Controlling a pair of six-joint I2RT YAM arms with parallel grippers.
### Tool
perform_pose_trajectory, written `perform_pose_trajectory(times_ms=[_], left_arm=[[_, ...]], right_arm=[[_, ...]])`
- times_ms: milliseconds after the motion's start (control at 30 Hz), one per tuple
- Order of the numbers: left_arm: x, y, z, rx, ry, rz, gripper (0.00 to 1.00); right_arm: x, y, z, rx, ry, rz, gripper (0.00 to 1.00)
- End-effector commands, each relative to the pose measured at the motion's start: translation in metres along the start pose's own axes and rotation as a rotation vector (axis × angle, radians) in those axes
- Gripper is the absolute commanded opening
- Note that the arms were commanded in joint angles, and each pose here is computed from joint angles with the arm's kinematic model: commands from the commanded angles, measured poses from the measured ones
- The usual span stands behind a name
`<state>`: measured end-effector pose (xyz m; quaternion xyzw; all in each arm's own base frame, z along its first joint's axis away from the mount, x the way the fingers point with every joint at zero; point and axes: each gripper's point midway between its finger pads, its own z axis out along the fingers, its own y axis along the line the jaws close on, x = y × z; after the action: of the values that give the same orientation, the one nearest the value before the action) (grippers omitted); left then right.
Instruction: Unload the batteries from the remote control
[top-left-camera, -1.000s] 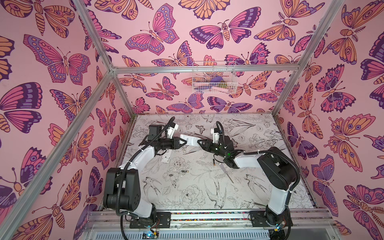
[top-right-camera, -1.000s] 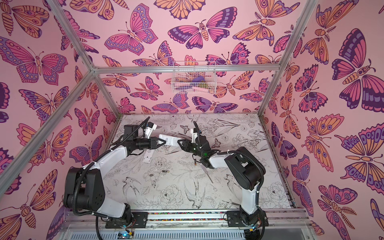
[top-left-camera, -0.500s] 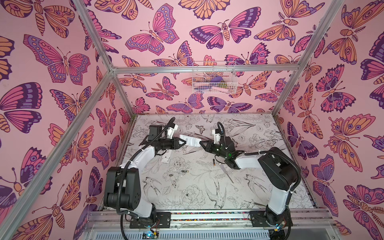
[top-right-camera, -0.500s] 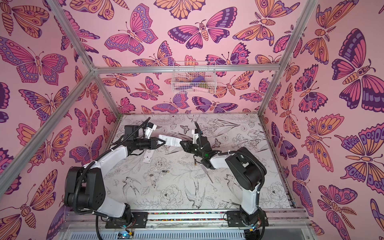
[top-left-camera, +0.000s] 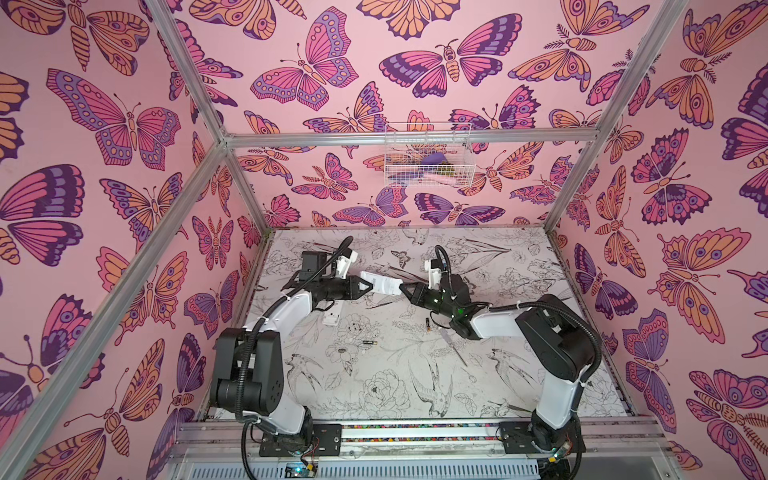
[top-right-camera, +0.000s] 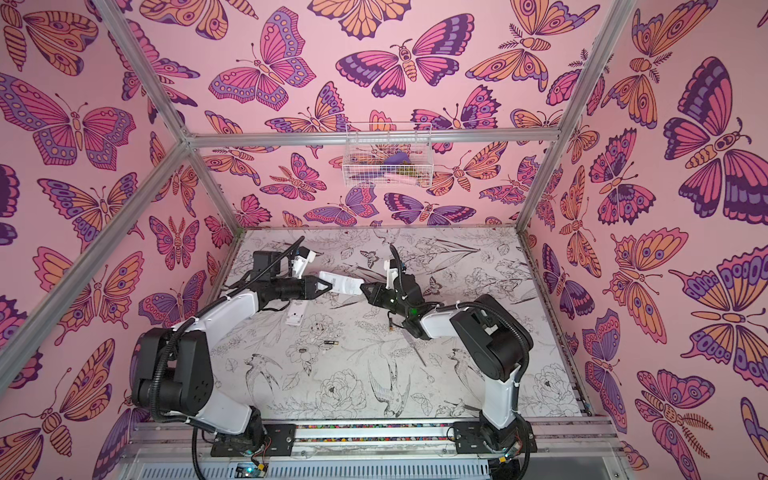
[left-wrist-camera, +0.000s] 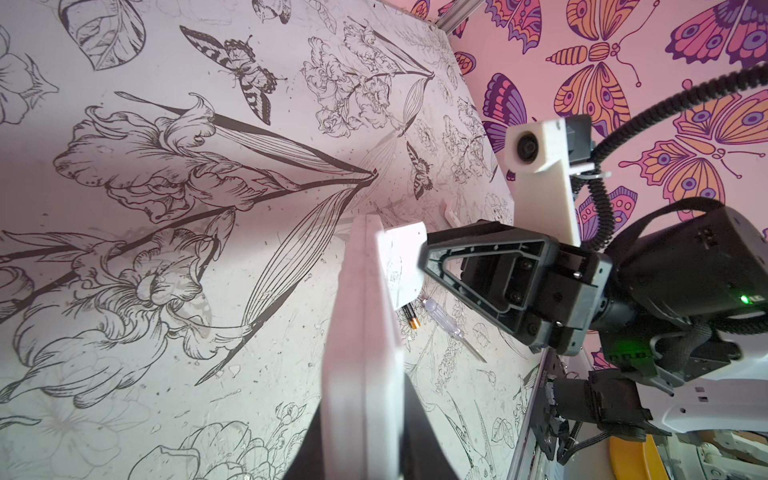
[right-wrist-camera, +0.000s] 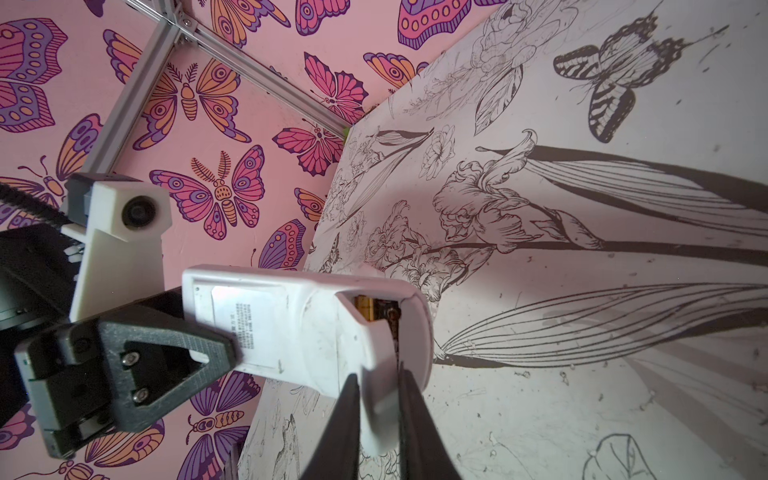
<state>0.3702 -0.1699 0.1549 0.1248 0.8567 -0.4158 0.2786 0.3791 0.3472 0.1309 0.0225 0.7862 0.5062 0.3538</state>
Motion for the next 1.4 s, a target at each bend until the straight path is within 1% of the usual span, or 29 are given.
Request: perform_pose_trajectory(times_ms=[0,100,333,433,533,600,733,967,1067,1100,1200,1233,1300,1367], left_arm=[[0.002,-0.013,0.007,0.055,0.023,0.030,0.00],[0.001,-0.012,0.009,0.049,0.029,0.027,0.00],[0.002,-0.014,0.011,0.055,0.036,0.035,0.00],[0.003,-0.015,0.011,0.055,0.035,0.048,0.00],[0.002,-0.015,0.009,0.048,0.037,0.044,0.00],[0.004,-0.014,0.010,0.043,0.035,0.049,0.00],[0.003,-0.016,0.009,0.049,0.035,0.050,0.00],[0.007,-0.013,0.013,0.034,0.040,0.034,0.00],[0.010,-0.003,0.018,-0.011,0.040,-0.019,0.00],[0.012,0.000,0.020,-0.018,0.035,-0.036,0.00],[0.017,-0.003,0.025,0.000,0.040,-0.092,0.00],[0.017,-0.005,0.026,0.005,0.040,-0.106,0.00],[0.020,-0.006,0.030,0.009,0.044,-0.122,0.00],[0.026,-0.007,0.034,0.015,0.049,-0.118,0.00]], right_arm=[[-0.007,0.038,-0.002,-0.125,-0.005,-0.005,0.20],[-0.007,0.048,-0.003,-0.156,0.001,-0.023,0.21],[-0.006,0.044,-0.001,-0.143,-0.002,-0.018,0.21],[-0.003,0.034,0.001,-0.114,-0.002,-0.009,0.16],[-0.007,0.038,-0.002,-0.119,-0.013,-0.015,0.14],[-0.009,0.037,-0.006,-0.108,-0.031,-0.023,0.11],[-0.010,0.036,-0.010,-0.098,-0.026,-0.029,0.06],[-0.016,0.027,-0.031,-0.039,-0.045,-0.051,0.04],[-0.021,0.018,-0.048,0.015,-0.064,-0.086,0.04],[-0.020,0.013,-0.053,0.041,-0.054,-0.094,0.04],[-0.023,0.005,-0.073,0.123,-0.018,-0.139,0.05],[-0.023,0.001,-0.080,0.161,-0.010,-0.163,0.05],[-0.020,-0.017,-0.099,0.303,0.034,-0.213,0.04],[-0.019,-0.032,-0.115,0.412,0.066,-0.270,0.02]])
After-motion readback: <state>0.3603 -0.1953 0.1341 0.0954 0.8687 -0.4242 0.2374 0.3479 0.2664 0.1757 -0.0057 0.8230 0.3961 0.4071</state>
